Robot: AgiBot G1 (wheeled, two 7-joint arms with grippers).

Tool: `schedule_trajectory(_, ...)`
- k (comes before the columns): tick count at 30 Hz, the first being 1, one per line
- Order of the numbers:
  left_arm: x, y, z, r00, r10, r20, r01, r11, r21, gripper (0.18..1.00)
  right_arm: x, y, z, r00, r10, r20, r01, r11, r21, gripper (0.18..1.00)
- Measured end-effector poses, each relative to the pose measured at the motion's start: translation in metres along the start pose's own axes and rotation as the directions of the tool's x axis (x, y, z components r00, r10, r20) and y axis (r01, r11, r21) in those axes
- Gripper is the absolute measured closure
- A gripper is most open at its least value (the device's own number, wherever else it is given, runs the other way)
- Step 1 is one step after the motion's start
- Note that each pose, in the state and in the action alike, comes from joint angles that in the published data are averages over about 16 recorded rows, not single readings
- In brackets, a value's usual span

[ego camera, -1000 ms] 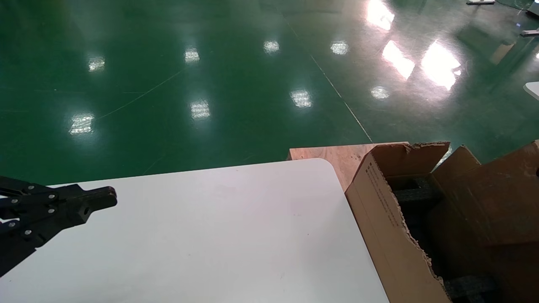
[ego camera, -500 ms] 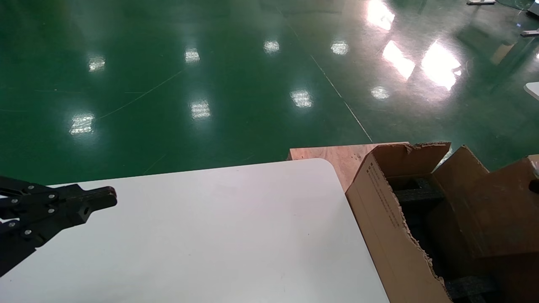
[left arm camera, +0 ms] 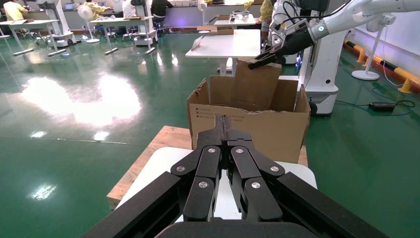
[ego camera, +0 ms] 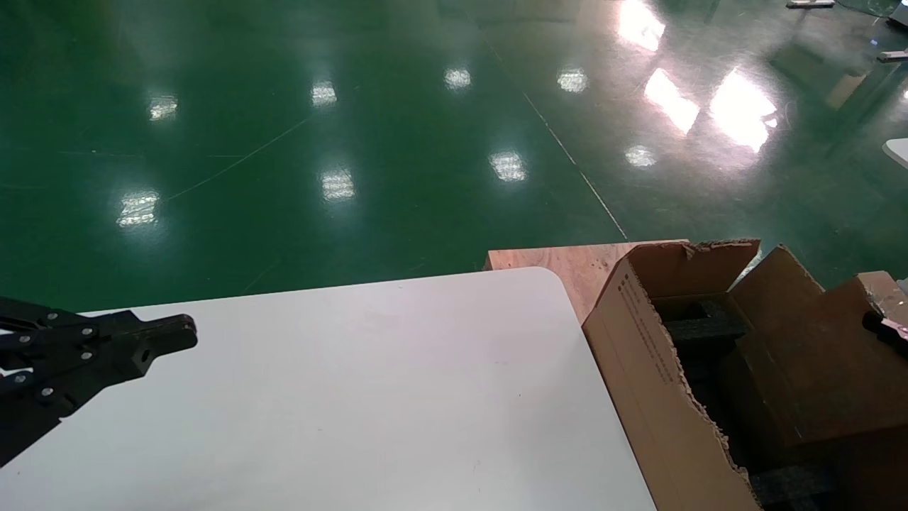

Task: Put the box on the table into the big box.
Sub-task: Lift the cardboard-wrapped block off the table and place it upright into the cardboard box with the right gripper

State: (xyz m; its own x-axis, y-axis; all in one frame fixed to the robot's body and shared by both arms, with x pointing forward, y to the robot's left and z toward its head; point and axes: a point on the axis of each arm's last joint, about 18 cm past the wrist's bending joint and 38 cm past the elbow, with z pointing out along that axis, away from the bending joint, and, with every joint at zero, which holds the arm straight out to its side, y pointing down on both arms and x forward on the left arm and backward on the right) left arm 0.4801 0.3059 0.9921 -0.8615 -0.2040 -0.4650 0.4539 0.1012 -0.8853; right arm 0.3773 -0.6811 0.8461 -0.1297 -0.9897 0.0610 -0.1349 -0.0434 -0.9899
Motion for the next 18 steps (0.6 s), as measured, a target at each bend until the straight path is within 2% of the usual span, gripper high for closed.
schedule_trajectory(18, 0.0, 0.0, 0.0, 1.0, 0.0, 0.0, 0.0, 1.0, 0.0, 0.993, -0.003, 0.018, 0.019, 1.0, -0.013, 0.015, 0.014, 0.997, -0.069, 0.697)
